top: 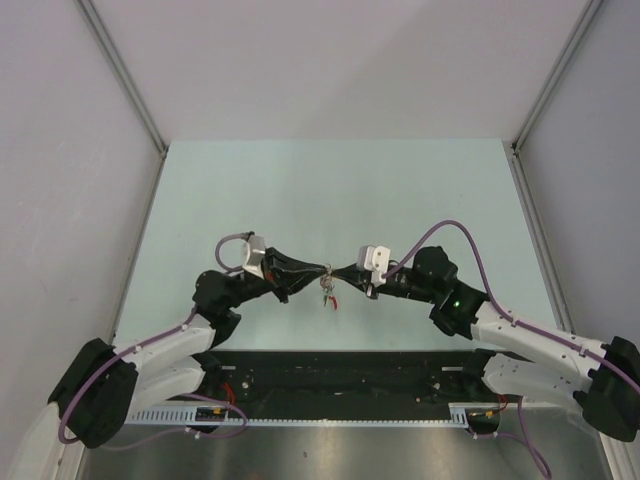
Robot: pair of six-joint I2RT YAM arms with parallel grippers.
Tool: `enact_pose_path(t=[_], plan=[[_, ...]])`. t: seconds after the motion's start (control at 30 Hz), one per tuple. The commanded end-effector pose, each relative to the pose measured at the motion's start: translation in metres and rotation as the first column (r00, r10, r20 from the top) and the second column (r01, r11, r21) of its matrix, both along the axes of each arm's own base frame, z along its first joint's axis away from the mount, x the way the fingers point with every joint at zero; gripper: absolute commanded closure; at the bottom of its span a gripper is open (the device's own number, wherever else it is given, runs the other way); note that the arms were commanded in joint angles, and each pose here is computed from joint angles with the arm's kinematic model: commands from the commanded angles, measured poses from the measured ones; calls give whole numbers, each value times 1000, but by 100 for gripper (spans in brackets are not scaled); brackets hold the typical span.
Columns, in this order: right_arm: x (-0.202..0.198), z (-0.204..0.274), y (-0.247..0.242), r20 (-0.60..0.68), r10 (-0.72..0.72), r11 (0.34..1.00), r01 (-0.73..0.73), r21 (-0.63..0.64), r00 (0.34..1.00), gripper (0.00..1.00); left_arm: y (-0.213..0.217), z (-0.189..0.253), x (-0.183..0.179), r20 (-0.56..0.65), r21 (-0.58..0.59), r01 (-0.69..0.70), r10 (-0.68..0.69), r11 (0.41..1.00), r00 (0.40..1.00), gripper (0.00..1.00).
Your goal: Put the keys on the keyring
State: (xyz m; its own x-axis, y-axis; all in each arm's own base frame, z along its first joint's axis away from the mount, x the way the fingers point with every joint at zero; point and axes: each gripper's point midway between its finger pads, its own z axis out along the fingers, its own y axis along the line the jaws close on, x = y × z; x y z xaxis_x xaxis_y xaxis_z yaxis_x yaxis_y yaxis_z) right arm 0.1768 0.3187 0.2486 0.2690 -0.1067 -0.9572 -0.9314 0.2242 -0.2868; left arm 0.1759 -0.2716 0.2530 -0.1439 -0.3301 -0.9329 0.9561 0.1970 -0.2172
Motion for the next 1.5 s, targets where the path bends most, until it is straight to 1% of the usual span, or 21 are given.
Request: enact_pose_path(t=[0.0,0.23,0.47,0.6,0.7,0.8,0.83,0.87,0.9,0.93,0.97,1.0,1.03,1.07,1.1,1.13,1.2,1.23,1.33,1.4,1.47], plan=[[3,11,-2,21,-31,999,31,28,999,100,9,56,-18,150,-200,32,-1,979,989,100],[5,15,-7,32,-52,999,52,15,998,100,12,48,-24,137,-214,43,-14,976,990,98],[5,26,-8,55,-48,999,48,3,997,100,15,45,-26,131,-220,39,-10,975,991,80],[5,28,-8,72,-41,999,43,-15,997,100,14,39,-26,131,-188,31,-6,982,991,77],[5,27,-8,72,-42,999,44,-29,997,100,13,35,-22,146,-137,8,12,990,989,73],[5,26,-8,77,-35,998,39,-41,996,100,9,32,-12,161,-40,-30,36,999,986,67],[5,27,-8,80,-35,998,39,-42,996,100,8,17,-6,146,44,-54,47,998,988,66],[5,26,-8,81,-33,998,37,-45,996,100,7,13,-3,142,85,-65,53,994,988,64],[5,24,-8,79,-32,998,37,-53,996,100,6,25,1,168,105,-78,59,991,984,64],[5,25,-9,79,-32,998,37,-55,996,100,6,5,6,150,207,-84,53,975,987,64],[4,25,-9,85,-29,998,33,-56,996,100,7,3,10,149,246,-92,56,965,987,64],[4,24,-9,82,-27,998,32,-60,996,100,6,18,12,178,262,-94,47,961,983,63],[3,24,-9,82,-23,998,29,-61,996,100,8,0,12,165,356,-73,14,931,986,64],[2,24,-8,83,-15,998,21,-64,996,100,9,-6,15,157,402,-61,-3,914,988,63],[2,24,-8,85,-15,998,21,-63,996,100,8,5,15,177,419,-40,-38,907,983,64],[2,24,-8,84,-14,998,19,-64,996,100,11,-10,12,159,488,-10,-78,873,984,64],[0,23,-7,82,-3,998,8,-68,997,100,10,-6,13,149,528,51,-152,848,977,66],[0,23,-7,81,-2,998,8,-69,997,100,13,-17,10,129,575,81,-188,814,974,67],[0,22,-8,81,-2,997,8,-72,997,100,9,-23,7,75,622,187,-296,760,952,68],[-1,23,-8,84,1,997,5,-73,996,100,6,-16,6,70,631,226,-345,742,936,69],[-1,21,-7,81,3,997,3,-76,997,100,5,-25,1,11,637,298,-394,711,919,69]])
